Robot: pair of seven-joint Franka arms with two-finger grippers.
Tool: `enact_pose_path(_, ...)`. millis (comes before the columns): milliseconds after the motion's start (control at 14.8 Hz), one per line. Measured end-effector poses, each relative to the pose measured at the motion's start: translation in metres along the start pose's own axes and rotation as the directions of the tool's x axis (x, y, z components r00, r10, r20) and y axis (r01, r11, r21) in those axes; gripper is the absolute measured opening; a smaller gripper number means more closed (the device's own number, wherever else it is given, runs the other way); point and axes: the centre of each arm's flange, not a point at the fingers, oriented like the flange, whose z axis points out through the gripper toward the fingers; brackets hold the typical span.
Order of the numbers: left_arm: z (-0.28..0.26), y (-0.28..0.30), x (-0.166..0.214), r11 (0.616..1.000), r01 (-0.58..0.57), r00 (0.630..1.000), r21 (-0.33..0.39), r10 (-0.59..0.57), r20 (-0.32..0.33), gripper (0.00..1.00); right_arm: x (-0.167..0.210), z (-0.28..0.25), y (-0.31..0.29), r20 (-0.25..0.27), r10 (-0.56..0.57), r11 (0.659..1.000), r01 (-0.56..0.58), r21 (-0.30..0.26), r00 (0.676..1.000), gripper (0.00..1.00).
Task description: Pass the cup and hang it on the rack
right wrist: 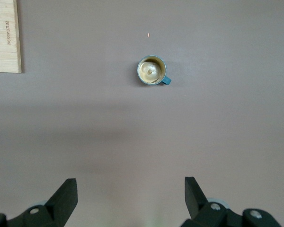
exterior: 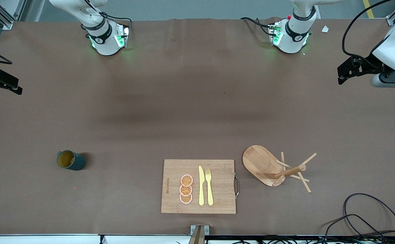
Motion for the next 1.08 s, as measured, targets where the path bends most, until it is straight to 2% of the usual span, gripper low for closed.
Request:
enact_pose_path(407, 0.006, 0.0, 0.012, 1.0, -0.001, 1.0, -0.006, 0.001, -0.021, 1.0, 0.002, 0.004, -0.004, 0.008, -0.008, 1.0, 0.008, 0.001, 1.0, 1.0)
enact_pose_path(475, 0.008, 0.0, 0.014, 1.0, -0.002, 1.0, -0.007, 0.002, -0.019, 1.0, 0.009, 0.019, -0.011, 0.035, -0.021, 1.0, 0.021, 0.001, 0.999, 1.0)
enact_pose_path(542, 0.01, 0.001, 0.015, 1.0, -0.003, 1.0, -0.007, 0.003, -0.018, 1.0, 0.022, 0.047, -0.021, 0.082, -0.037, 0.999, 0.037, 0.001, 0.996, 1.0)
enact_pose_path(610, 0.012, 0.001, 0.017, 1.0, -0.004, 1.0, -0.009, 0.004, -0.019, 1.0, 0.042, 0.088, -0.03, 0.138, -0.05, 0.999, 0.05, 0.0, 0.989, 1.0)
enact_pose_path(678, 0.014, 0.002, 0.02, 1.0, -0.005, 1.0, -0.01, 0.005, -0.022, 1.0, 0.064, 0.13, -0.034, 0.171, -0.055, 0.998, 0.056, -0.005, 0.984, 1.0)
enact_pose_path(814, 0.018, 0.005, 0.025, 1.0, -0.012, 1.0, -0.013, 0.011, -0.028, 1.0, 0.098, 0.191, -0.034, 0.154, -0.05, 0.998, 0.053, -0.018, 0.987, 1.0)
enact_pose_path(1085, 0.018, 0.011, 0.027, 1.0, -0.023, 0.999, -0.015, 0.022, -0.039, 1.0, 0.119, 0.267, -0.031, 0.036, 0.035, 0.999, -0.035, -0.009, 0.999, 1.0)
